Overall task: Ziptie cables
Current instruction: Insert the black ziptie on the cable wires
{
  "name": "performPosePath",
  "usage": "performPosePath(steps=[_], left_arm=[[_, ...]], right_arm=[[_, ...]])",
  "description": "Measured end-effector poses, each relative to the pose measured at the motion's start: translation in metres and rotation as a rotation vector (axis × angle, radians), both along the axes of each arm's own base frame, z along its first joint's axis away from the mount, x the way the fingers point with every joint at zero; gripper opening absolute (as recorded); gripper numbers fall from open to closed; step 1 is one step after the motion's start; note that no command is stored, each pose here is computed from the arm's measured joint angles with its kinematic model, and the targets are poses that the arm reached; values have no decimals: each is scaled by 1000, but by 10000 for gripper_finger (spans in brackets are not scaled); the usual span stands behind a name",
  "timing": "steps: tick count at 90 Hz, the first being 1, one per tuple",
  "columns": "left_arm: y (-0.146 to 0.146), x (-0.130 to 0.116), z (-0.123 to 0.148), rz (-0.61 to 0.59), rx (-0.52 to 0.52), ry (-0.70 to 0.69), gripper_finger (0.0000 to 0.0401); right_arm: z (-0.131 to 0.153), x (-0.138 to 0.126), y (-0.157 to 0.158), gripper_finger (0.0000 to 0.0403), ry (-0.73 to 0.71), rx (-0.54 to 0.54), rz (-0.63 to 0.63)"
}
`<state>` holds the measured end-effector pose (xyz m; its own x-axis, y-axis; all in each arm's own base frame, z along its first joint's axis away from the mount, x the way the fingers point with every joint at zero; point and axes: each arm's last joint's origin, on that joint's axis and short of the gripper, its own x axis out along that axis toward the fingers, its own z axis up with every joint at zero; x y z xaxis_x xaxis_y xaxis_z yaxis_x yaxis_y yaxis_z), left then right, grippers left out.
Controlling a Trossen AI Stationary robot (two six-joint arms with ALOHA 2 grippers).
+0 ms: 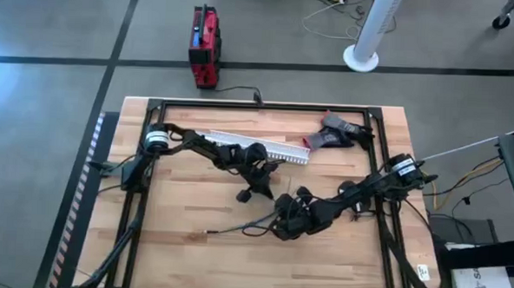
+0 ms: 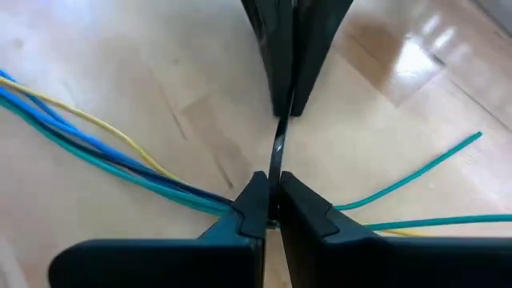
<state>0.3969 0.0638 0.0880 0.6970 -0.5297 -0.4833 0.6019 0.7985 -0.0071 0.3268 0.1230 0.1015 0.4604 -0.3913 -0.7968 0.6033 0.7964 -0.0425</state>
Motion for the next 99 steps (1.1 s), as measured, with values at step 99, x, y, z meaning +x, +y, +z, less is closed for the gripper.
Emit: performPosePath(steps=[99], left_arm=[[-1,-1,-1,23,-40,56,0]], right_arm=[[-2,10,-1,40,92,-76,2]])
